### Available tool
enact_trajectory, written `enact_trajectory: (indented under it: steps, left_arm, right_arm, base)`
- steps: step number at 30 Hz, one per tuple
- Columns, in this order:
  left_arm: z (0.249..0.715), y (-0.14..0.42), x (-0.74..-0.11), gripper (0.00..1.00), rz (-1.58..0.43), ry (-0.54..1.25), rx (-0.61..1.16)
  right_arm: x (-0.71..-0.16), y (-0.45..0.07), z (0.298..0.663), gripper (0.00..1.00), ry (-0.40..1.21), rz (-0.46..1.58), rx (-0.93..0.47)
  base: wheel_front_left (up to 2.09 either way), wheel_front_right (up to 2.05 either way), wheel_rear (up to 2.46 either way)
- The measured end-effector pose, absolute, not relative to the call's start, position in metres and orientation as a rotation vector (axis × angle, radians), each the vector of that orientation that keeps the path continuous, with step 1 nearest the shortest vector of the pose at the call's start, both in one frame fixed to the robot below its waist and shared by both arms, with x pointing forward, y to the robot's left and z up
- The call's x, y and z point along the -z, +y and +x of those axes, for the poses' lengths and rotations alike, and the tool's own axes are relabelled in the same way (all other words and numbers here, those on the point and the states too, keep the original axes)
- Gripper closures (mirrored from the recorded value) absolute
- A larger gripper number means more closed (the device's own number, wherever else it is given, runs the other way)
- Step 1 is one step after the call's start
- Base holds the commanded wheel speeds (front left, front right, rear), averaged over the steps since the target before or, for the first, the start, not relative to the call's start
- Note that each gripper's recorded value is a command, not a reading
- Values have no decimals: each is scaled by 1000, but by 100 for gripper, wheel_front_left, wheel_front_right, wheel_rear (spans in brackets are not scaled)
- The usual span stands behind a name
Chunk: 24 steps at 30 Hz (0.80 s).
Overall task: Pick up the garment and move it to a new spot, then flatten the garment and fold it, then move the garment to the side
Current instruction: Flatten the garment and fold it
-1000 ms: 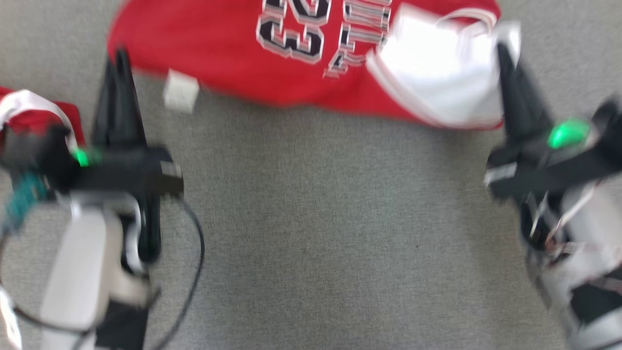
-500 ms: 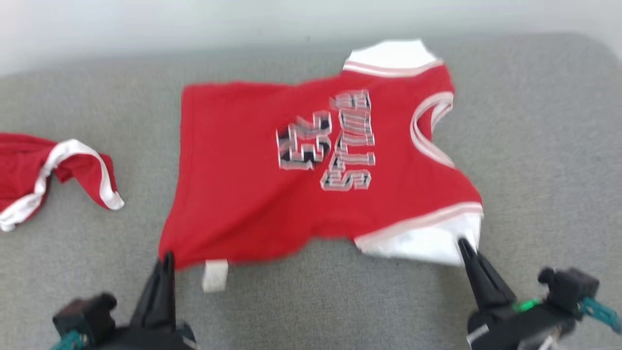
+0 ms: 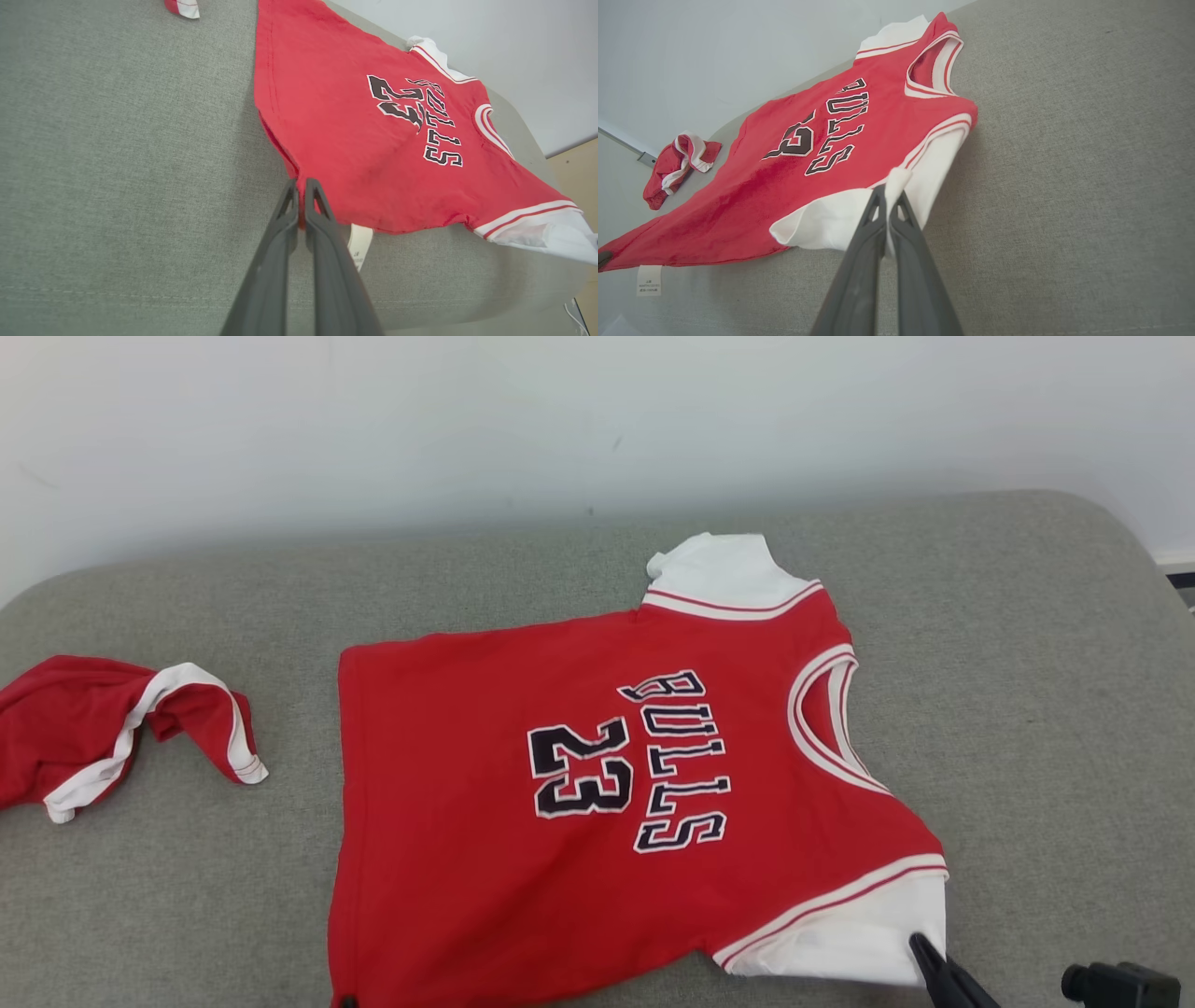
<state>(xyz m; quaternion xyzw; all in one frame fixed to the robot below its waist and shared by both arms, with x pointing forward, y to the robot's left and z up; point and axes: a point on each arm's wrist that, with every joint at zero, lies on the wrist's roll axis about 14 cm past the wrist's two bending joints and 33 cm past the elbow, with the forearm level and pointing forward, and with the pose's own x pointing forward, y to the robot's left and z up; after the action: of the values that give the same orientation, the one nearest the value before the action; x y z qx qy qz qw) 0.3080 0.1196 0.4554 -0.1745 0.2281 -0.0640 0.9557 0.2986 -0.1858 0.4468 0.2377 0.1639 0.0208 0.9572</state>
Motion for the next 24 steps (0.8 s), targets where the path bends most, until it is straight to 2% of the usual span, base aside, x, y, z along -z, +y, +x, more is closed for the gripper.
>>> enact_trajectory:
  steps: [4, 10, 16, 20, 24]
  left_arm:
    - [297, 116, -448, 100, -373, 520, 136]
    - [296, 123, -444, 100, -357, 556, 134]
    - [323, 119, -457, 100, -349, 499, 169]
    - [352, 116, -469, 100, -334, 431, 197]
    - [379, 110, -473, 100, -336, 404, 219]
  right_arm:
    - [-444, -195, 283, 100, 376, 473, -2]
    - [-452, -197, 283, 100, 361, 473, 6]
    - [-471, -196, 305, 100, 261, 480, 3]
    - [-496, -198, 334, 100, 117, 460, -8]
    - [-502, -197, 359, 100, 62, 421, -33]
  base:
    - [0, 0, 0]
    - [0, 0, 0]
    - [0, 0, 0]
    - [0, 0, 0]
    - [0, 0, 0]
